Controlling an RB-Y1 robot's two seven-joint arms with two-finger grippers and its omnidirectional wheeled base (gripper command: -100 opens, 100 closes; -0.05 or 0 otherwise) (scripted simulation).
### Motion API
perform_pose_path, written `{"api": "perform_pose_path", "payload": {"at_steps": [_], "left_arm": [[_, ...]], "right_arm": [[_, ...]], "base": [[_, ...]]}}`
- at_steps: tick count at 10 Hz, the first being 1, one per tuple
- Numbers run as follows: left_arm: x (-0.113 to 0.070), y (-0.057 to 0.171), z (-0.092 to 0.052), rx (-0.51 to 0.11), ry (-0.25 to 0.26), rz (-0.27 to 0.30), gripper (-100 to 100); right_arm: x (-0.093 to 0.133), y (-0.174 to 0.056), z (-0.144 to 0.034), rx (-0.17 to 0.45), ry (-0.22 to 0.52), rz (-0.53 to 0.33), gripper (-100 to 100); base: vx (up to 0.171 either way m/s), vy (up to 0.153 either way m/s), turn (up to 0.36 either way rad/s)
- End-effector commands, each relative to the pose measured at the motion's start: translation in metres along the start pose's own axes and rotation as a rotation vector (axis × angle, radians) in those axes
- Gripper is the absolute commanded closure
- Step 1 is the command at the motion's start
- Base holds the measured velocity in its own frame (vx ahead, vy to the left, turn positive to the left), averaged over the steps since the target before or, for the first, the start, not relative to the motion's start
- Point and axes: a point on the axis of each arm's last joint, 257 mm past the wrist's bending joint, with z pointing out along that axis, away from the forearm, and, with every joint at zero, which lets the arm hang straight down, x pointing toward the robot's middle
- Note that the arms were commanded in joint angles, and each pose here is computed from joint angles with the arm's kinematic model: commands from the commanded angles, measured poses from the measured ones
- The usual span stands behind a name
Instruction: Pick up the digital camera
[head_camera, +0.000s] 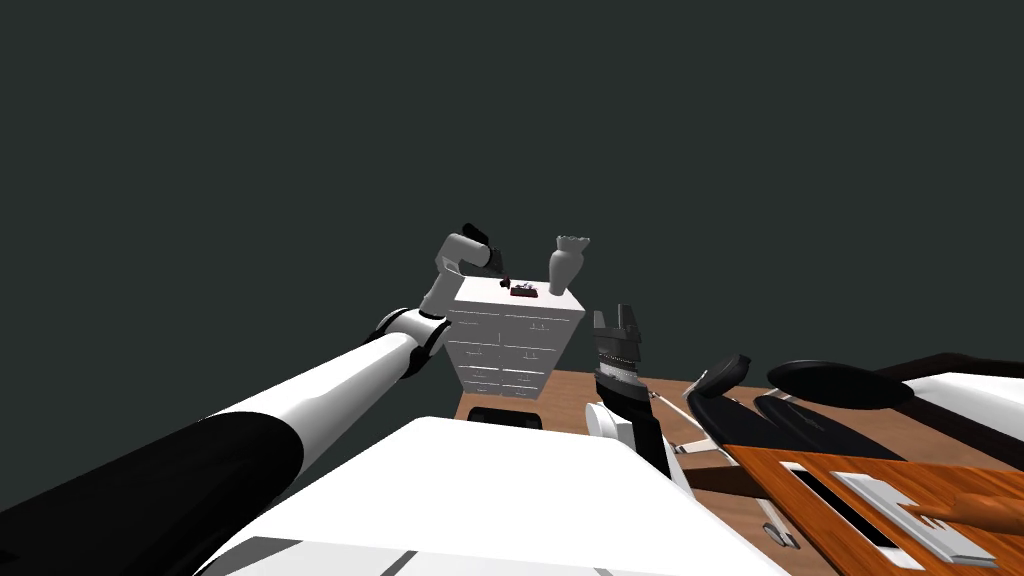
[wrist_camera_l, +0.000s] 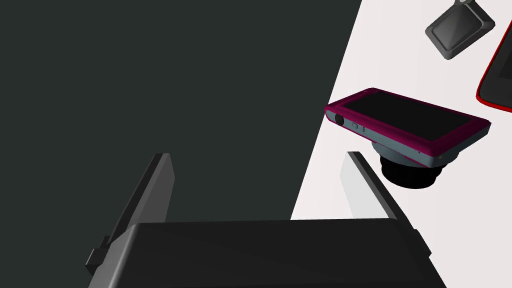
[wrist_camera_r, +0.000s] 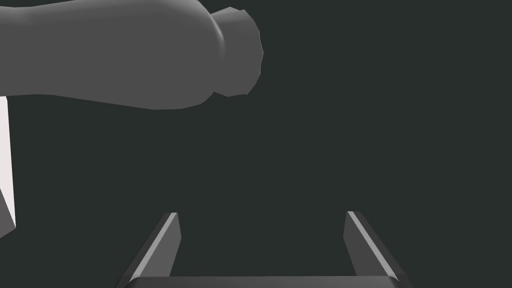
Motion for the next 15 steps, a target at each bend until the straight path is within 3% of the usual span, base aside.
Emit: {"api": "perform_pose_path", "payload": {"at_steps": [1,8,15], "left_arm": [[0.008,-0.002,-0.003,-0.036,-0.01,-0.011,-100],[0.005,0.017,-0.012,-0.175,-0.086,-0.025,-100],[-0.003,0.044,-0.029,-0.358,-0.198,-0.046,-100]], "right_arm": [[0.0,0.0,0.0,0.0,0.0,0.0,0],[0.0,0.0,0.0,0.0,0.0,0.0,0],[0.0,0.0,0.0,0.0,0.0,0.0,0]], "base": [[0.008,0.015,-0.067],[0.003,0.007,-0.032],[0.013,0.002,-0.035]]}}
